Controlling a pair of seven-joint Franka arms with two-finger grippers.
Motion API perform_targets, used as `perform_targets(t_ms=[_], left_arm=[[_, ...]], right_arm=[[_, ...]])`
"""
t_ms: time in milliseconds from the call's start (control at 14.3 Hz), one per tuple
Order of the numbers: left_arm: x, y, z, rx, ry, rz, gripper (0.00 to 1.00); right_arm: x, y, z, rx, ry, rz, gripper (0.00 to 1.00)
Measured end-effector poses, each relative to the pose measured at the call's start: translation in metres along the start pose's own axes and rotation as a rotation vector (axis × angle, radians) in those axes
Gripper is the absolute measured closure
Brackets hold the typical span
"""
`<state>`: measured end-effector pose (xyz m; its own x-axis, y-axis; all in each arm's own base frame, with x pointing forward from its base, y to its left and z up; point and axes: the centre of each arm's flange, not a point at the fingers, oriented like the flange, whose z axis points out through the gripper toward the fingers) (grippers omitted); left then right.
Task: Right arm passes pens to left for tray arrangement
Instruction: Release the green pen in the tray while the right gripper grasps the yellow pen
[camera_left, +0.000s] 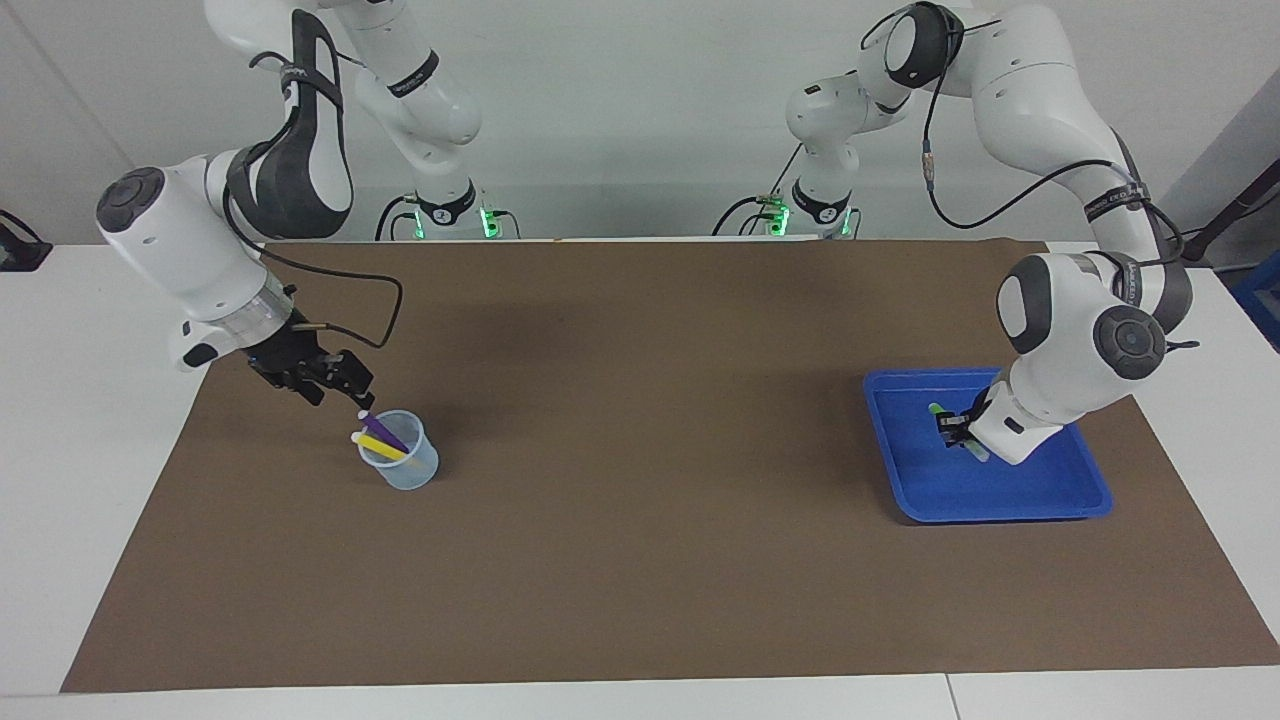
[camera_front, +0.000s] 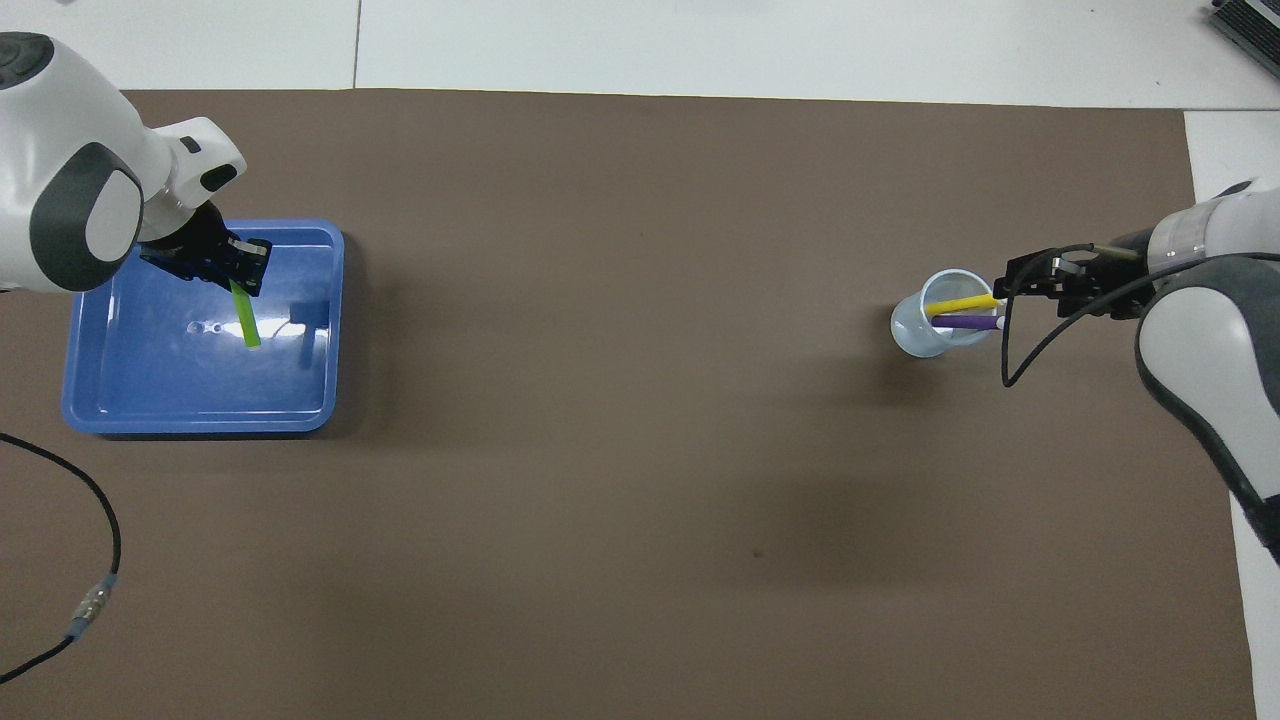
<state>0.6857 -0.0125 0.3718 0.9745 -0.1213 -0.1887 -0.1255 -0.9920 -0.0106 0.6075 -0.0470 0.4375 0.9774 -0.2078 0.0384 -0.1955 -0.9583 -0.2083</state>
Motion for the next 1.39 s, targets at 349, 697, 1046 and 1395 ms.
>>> perform_targets(t_ms=[349, 697, 1046, 1395], left_arm=[[0.005, 0.009, 0.016, 0.000, 0.024, 0.018, 0.81], [0.004, 0.012, 0.034, -0.001, 0.023, 0.024, 0.81], [-0.004, 0.017, 0.057, 0.000, 0.022, 0.034, 0.81], [-0.010, 0.012, 0.054, 0.005, 0.017, 0.027, 0.81]], right_arm=[[0.002, 0.002, 0.015, 0.005, 0.029, -0.063, 0.36], [0.000, 0.006, 0.030, 0.007, 0.022, -0.074, 0.41], [-0.001, 0.010, 0.048, 0.010, 0.043, -0.087, 0.48], [0.001, 0.010, 0.048, 0.011, 0.055, -0.089, 0.54]])
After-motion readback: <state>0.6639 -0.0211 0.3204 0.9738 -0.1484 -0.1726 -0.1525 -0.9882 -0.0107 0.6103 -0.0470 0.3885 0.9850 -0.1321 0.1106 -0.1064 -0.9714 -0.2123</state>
